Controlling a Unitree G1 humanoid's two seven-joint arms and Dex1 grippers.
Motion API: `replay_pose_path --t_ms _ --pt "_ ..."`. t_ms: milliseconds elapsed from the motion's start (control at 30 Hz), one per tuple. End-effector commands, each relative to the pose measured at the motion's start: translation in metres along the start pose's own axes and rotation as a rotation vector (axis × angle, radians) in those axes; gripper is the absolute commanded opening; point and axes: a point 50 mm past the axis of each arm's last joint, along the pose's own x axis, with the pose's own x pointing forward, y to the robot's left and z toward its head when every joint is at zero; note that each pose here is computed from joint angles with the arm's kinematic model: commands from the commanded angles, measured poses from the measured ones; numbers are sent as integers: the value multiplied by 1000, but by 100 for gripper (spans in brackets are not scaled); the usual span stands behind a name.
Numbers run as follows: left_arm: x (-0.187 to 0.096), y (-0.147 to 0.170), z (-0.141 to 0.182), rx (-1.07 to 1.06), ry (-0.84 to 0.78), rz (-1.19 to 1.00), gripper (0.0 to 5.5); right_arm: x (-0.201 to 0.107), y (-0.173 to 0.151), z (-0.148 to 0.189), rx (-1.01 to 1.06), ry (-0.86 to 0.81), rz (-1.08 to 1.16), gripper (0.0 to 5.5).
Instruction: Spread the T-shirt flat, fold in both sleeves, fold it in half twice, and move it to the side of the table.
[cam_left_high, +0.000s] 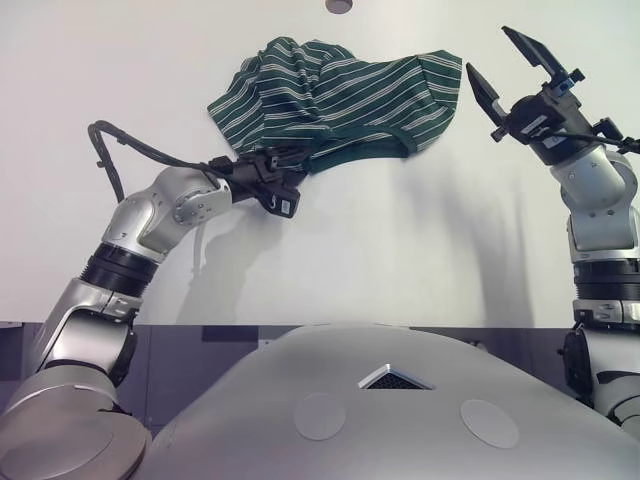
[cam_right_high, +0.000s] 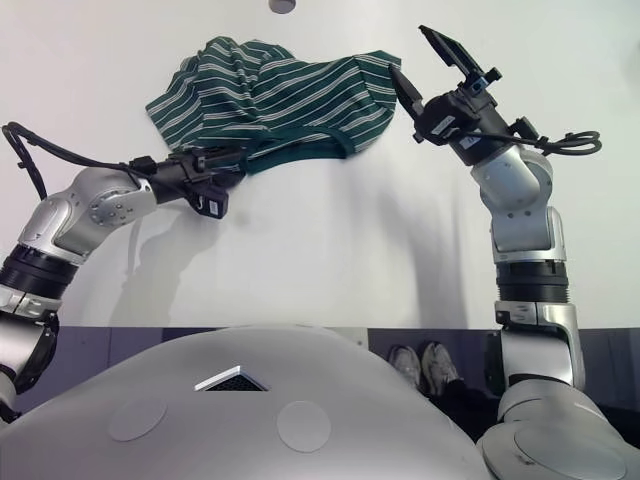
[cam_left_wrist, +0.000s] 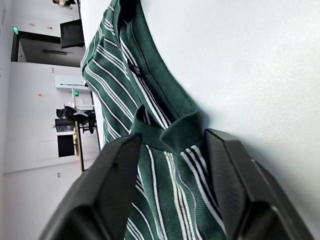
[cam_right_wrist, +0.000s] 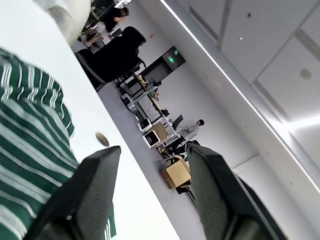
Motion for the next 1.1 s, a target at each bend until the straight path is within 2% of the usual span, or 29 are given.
replay_pose_path --t_ms 33,167,333,500,667,833,1100 --pt "1 -11 -1 -48 23 -47 149 -43 35 -11 -129 -20 283 245" --pt "1 1 -5 -25 35 -9 84 -69 58 -31 -153 49 412 245" --pt "3 8 -4 8 24 -5 5 -50 71 -38 -141 71 377 245" --pt "4 11 -2 20 3 3 5 -21 85 -42 -145 97 442 245" --pt "4 18 -1 34 -9 18 5 -8 95 -49 -147 162 483 245" --pt "3 24 -4 42 2 39 0 -6 88 -47 -130 140 428 142" --pt "2 38 -6 58 -4 99 0 11 74 -51 -70 153 357 18"
